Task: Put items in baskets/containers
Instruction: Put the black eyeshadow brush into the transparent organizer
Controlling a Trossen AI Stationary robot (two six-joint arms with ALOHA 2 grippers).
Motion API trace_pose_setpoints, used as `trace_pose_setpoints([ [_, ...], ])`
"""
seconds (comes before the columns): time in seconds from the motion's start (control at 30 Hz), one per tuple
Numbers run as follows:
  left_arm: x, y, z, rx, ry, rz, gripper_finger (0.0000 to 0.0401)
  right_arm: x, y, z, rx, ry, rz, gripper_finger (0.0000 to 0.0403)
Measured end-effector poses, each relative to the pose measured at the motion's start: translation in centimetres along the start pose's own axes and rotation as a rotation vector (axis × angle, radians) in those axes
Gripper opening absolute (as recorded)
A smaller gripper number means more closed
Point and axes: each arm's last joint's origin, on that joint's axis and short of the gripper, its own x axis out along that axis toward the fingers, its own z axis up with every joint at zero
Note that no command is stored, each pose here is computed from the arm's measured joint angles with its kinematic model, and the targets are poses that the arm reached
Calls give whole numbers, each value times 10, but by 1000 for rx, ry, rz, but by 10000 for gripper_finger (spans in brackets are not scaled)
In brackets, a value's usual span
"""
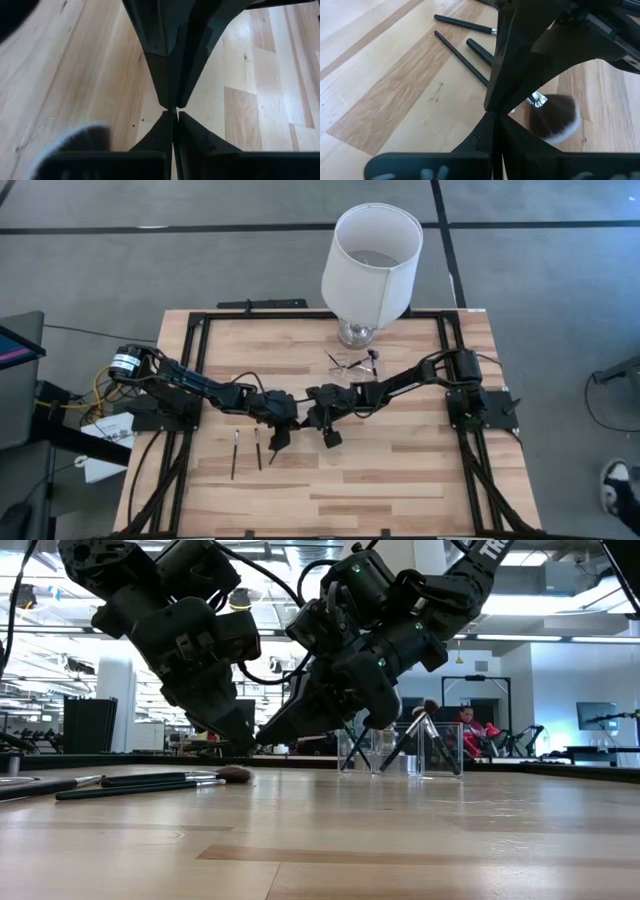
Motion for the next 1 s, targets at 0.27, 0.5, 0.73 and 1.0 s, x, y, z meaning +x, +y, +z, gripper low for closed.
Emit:
trace_pose_setpoints([
  [0.27,0,0,0,10,0,-10,37,0,0,1,-22,-11,-1,7],
  [0.5,0,1,1,41,-9,-4,82,0,-1,3,-30,-30,-14,7],
  [0.73,0,1,1,40,-10,-1,91,0,-1,3,-30,-29,-13,7],
  [1.0,0,4,1,7,-7,22,15,0,-2,2,-19,-21,-22,8],
])
